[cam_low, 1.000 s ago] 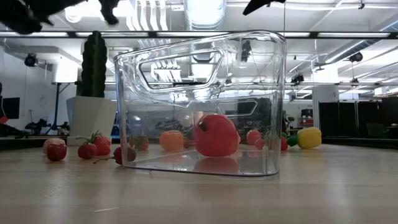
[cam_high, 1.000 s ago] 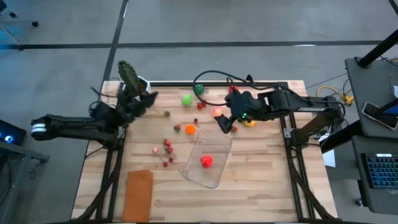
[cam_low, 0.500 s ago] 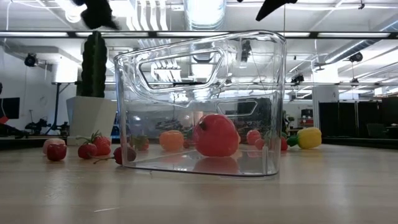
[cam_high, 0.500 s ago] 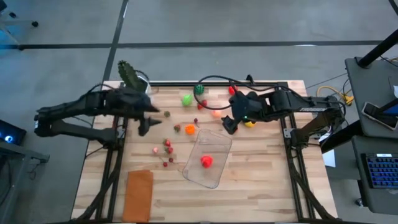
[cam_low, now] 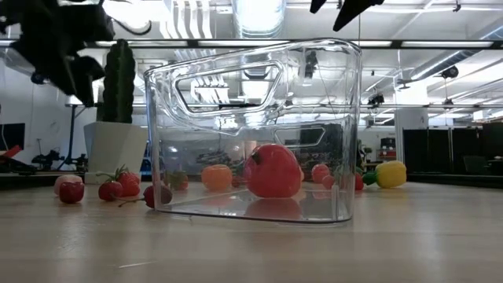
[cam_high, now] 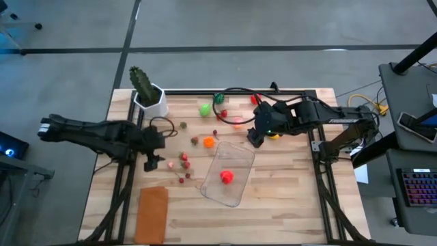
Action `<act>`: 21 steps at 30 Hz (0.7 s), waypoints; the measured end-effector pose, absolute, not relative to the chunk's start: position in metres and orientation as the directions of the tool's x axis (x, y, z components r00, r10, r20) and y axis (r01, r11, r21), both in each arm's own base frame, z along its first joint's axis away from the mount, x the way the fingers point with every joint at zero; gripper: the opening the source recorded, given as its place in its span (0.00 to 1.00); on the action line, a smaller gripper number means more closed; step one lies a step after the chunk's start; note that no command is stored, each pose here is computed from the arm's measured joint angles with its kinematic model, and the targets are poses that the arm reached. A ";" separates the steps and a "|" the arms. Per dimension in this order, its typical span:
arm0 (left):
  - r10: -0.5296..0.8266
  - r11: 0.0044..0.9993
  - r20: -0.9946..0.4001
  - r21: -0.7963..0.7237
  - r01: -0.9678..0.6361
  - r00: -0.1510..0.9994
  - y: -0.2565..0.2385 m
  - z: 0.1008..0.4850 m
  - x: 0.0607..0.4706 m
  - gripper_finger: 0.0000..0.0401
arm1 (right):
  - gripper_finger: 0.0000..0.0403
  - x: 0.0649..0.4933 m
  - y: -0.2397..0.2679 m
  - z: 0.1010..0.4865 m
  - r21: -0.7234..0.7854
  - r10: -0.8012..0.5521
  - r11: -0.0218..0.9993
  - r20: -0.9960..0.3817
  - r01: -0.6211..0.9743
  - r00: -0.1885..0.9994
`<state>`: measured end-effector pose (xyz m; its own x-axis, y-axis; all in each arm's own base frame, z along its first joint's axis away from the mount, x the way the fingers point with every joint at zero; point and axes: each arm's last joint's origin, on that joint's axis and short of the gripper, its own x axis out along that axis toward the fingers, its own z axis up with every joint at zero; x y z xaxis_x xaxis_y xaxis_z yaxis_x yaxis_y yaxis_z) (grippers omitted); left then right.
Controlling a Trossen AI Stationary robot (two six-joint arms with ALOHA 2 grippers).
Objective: Pick and placing Produce into tupperware
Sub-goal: Put the pink peach into the transparent bin
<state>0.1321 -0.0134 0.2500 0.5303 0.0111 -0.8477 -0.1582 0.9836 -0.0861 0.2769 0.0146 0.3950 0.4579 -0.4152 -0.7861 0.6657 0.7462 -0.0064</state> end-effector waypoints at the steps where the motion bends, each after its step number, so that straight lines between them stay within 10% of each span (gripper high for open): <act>1: 0.015 0.985 -0.837 -0.082 -0.152 0.547 -0.015 0.245 0.133 0.59 | 0.94 0.277 0.014 0.394 -0.012 -0.420 0.744 -0.786 0.668 0.453; 21: 0.034 0.963 -0.924 -0.071 -0.259 0.382 -0.026 0.179 0.168 0.58 | 0.94 0.279 0.014 0.364 -0.042 -0.444 0.681 -0.818 0.731 0.366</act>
<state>0.1679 -0.0261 0.1794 0.3817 0.0342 -0.9237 -0.2589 0.9633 -0.0713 0.2786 0.0141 0.3645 0.3660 -0.4437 -0.8181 0.7312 0.6809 -0.0421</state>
